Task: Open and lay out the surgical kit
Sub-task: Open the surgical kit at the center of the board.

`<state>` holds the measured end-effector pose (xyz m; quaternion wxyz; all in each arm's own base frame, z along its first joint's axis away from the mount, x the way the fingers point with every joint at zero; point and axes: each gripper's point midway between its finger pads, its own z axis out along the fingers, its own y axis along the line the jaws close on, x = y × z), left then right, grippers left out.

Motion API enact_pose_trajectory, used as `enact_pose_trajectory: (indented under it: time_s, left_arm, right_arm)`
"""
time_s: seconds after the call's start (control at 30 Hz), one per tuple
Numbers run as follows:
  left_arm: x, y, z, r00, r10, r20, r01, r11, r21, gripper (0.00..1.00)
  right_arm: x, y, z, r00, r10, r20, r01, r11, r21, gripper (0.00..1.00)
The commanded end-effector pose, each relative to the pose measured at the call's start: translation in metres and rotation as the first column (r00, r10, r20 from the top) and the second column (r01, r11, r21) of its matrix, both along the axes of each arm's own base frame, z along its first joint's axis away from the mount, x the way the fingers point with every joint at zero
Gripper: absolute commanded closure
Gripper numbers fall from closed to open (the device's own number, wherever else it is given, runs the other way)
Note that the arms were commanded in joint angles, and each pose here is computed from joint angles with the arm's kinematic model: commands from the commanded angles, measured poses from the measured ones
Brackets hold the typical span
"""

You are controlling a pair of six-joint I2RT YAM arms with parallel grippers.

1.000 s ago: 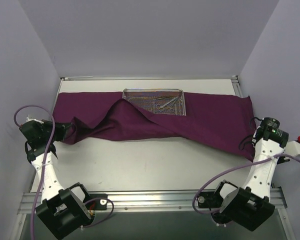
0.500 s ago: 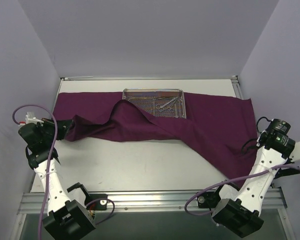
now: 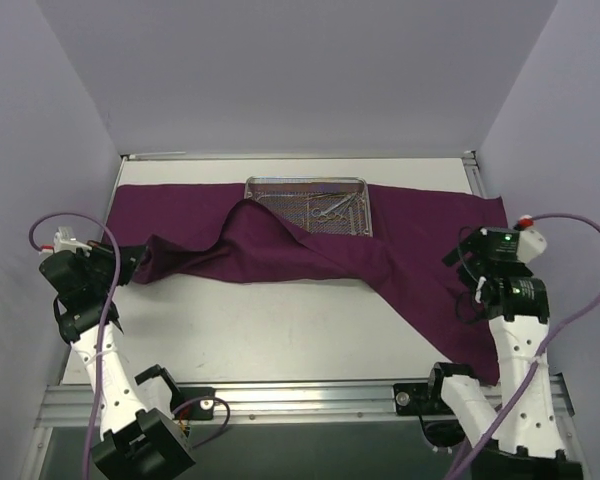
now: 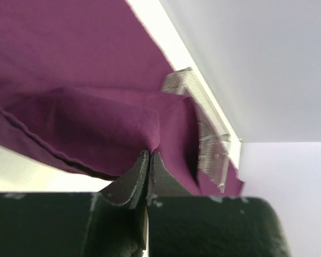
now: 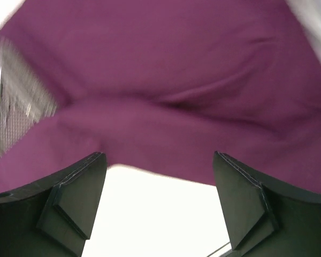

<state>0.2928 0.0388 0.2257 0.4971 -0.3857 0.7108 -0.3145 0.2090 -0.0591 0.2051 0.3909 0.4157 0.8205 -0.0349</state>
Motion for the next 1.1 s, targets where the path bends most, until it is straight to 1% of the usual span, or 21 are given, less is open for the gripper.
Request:
enact_pose_trajectory:
  time_s: [0.0, 0.03, 0.07, 0.1, 0.13, 0.17, 0.2, 0.27, 0.3, 0.37, 0.47, 0.53, 0.57, 0.63, 0.67, 0.73, 0.8, 0.87, 0.9, 0.97, 1.07]
  left_arm:
    - [-0.016, 0.01, -0.006, 0.995, 0.05, -0.083, -0.04, 0.992, 0.116, 0.98]
    - [-0.022, 0.014, -0.008, 0.99, 0.076, -0.116, -0.06, 0.989, 0.137, 0.98]
    - [-0.027, 0.02, 0.0, 0.985, 0.109, -0.133, -0.087, 0.983, 0.162, 0.98]
    - [-0.04, 0.025, -0.01, 0.963, 0.166, -0.213, -0.132, 0.978, 0.164, 0.98]
    - [-0.046, 0.025, -0.004, 0.959, 0.189, -0.212, -0.155, 0.973, 0.169, 0.98]
    - [-0.058, 0.021, -0.003, 0.944, 0.196, -0.265, -0.159, 0.975, 0.155, 0.98]
    - [-0.063, 0.024, -0.013, 0.912, 0.199, -0.36, -0.156, 0.977, 0.146, 0.98]
    - [-0.075, 0.037, -0.014, 0.856, 0.264, -0.445, -0.199, 0.962, 0.187, 0.98]
    - [-0.091, 0.036, -0.027, 0.807, 0.257, -0.532, -0.168, 0.963, 0.211, 0.98]
    - [-0.117, 0.038, -0.04, 0.724, 0.293, -0.625, -0.169, 0.953, 0.251, 0.98]
    - [-0.142, 0.036, -0.046, 0.65, 0.309, -0.694, -0.15, 0.948, 0.282, 0.98]
    - [-0.151, 0.038, -0.037, 0.638, 0.326, -0.698, -0.133, 0.939, 0.318, 0.98]
    - [-0.163, 0.038, -0.035, 0.6, 0.351, -0.719, -0.14, 0.931, 0.337, 0.98]
    - [-0.171, 0.04, -0.02, 0.601, 0.389, -0.698, -0.161, 0.915, 0.371, 0.98]
    - [-0.187, 0.045, -0.019, 0.537, 0.432, -0.724, -0.168, 0.897, 0.41, 0.98]
    - [-0.193, 0.051, -0.009, 0.496, 0.467, -0.732, -0.18, 0.88, 0.44, 0.98]
    - [-0.208, 0.056, -0.005, 0.385, 0.509, -0.77, -0.214, 0.861, 0.462, 0.98]
    - [-0.219, 0.061, 0.006, 0.327, 0.541, -0.775, -0.229, 0.841, 0.49, 0.98]
    - [-0.224, 0.068, 0.011, 0.276, 0.582, -0.765, -0.252, 0.812, 0.526, 0.98]
    - [-0.223, 0.073, 0.018, 0.277, 0.591, -0.757, -0.241, 0.806, 0.541, 0.98]
    - [-0.222, 0.078, 0.011, 0.229, 0.584, -0.779, -0.219, 0.811, 0.543, 0.97]
  right_arm:
    - [0.056, 0.064, -0.012, 0.964, 0.256, 0.069, -0.26, 0.964, 0.055, 0.19]
    - [0.068, 0.081, -0.012, 0.948, 0.313, 0.048, -0.315, 0.948, 0.044, 0.19]
    - [0.072, 0.114, -0.01, 0.901, 0.431, 0.036, -0.432, 0.901, 0.024, 0.19]
    - [0.074, 0.131, -0.008, 0.877, 0.481, 0.022, -0.481, 0.877, 0.014, 0.2]
    - [0.079, 0.146, -0.003, 0.854, 0.52, 0.007, -0.52, 0.854, -0.001, 0.23]
    - [0.072, 0.176, 0.0, 0.798, 0.603, 0.003, -0.603, 0.798, -0.013, 0.23]
    - [0.07, 0.188, 0.002, 0.772, 0.636, 0.003, -0.635, 0.772, -0.026, 0.24]
    - [0.066, 0.202, 0.004, 0.729, 0.685, -0.021, -0.685, 0.728, -0.027, 0.27]
    - [0.064, 0.204, 0.004, 0.704, 0.71, -0.036, -0.711, 0.703, -0.029, 0.3]
    - [0.057, 0.216, 0.008, 0.634, 0.773, -0.03, -0.773, 0.634, 0.005, 0.32]
    - [0.046, 0.221, 0.011, 0.57, 0.818, -0.084, -0.821, 0.571, -0.006, 0.35]
    - [0.037, 0.236, 0.015, 0.517, 0.852, -0.083, -0.855, 0.518, -0.013, 0.35]
    - [0.033, 0.239, 0.014, 0.508, 0.858, -0.073, -0.861, 0.509, -0.001, 0.35]
    - [0.026, 0.242, 0.003, 0.496, 0.866, -0.064, -0.867, 0.498, 0.029, 0.35]
    - [0.024, 0.244, -0.002, 0.491, 0.869, -0.063, -0.868, 0.494, 0.047, 0.35]
    - [0.015, 0.25, -0.008, 0.458, 0.887, -0.066, -0.882, 0.462, 0.095, 0.34]
    - [0.016, 0.25, -0.003, 0.462, 0.886, -0.047, -0.881, 0.465, 0.093, 0.34]
    - [0.02, 0.251, 0.004, 0.46, 0.887, -0.041, -0.884, 0.462, 0.07, 0.33]
    - [0.023, 0.248, 0.006, 0.471, 0.881, -0.05, -0.879, 0.473, 0.054, 0.33]
    - [0.024, 0.246, 0.008, 0.476, 0.878, -0.049, -0.877, 0.478, 0.043, 0.32]
    - [0.02, 0.243, 0.004, 0.477, 0.878, -0.048, -0.877, 0.479, 0.044, 0.32]
